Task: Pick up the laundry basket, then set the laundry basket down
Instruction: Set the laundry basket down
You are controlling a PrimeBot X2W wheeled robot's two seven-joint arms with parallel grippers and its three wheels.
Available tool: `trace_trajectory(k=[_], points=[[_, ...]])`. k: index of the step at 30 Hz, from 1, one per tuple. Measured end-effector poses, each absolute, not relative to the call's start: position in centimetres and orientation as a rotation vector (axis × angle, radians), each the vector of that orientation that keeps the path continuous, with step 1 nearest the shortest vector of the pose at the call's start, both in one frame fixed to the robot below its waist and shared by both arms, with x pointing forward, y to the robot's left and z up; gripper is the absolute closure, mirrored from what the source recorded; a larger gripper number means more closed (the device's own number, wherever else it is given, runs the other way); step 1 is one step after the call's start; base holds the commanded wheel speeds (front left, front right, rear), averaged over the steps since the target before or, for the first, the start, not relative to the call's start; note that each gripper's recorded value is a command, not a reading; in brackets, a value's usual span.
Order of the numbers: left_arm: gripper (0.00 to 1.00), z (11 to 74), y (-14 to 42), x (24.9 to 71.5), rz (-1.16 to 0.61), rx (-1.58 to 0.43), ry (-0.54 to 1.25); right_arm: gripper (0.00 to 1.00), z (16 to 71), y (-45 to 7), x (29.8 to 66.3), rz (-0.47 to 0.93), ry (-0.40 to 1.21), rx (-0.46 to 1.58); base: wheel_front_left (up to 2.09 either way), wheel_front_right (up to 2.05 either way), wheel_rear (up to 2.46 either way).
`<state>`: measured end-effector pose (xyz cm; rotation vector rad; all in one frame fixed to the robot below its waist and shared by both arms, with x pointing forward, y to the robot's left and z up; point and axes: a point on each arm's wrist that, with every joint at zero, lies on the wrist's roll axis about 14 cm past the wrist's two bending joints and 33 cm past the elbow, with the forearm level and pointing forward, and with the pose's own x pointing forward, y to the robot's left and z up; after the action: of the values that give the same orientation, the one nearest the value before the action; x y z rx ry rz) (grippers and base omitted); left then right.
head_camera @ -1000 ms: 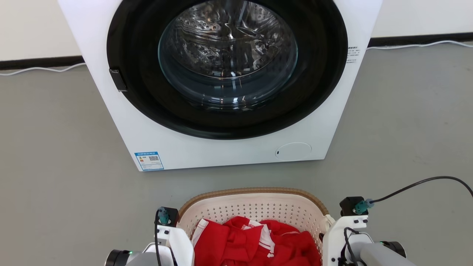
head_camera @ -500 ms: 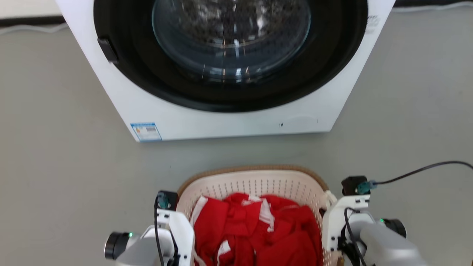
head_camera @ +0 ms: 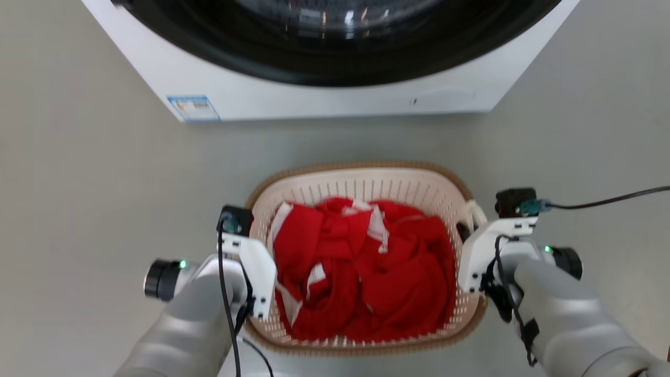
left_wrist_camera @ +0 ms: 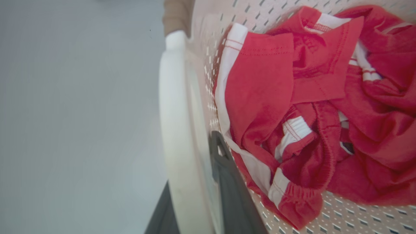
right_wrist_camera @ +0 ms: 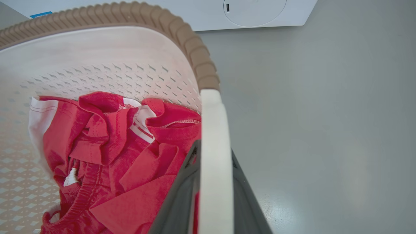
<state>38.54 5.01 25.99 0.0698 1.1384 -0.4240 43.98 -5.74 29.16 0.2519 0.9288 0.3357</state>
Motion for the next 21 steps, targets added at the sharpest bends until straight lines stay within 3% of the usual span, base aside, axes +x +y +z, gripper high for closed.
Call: trace_trajectory(k=[10, 21], points=[[1.0, 22.6, 5.4, 41.2, -0.386, 0.046, 1.105, 1.0, 25.4, -5.3, 46.9, 0.336, 0.913, 0.261, 0.0, 0.0, 0.0], [1.0, 19.3, 5.9, 41.4, -0.358, 0.033, 1.106, 1.0, 21.1, -4.9, 47.0, 0.341, 0.941, 0.26, 0.0, 0.0, 0.0]])
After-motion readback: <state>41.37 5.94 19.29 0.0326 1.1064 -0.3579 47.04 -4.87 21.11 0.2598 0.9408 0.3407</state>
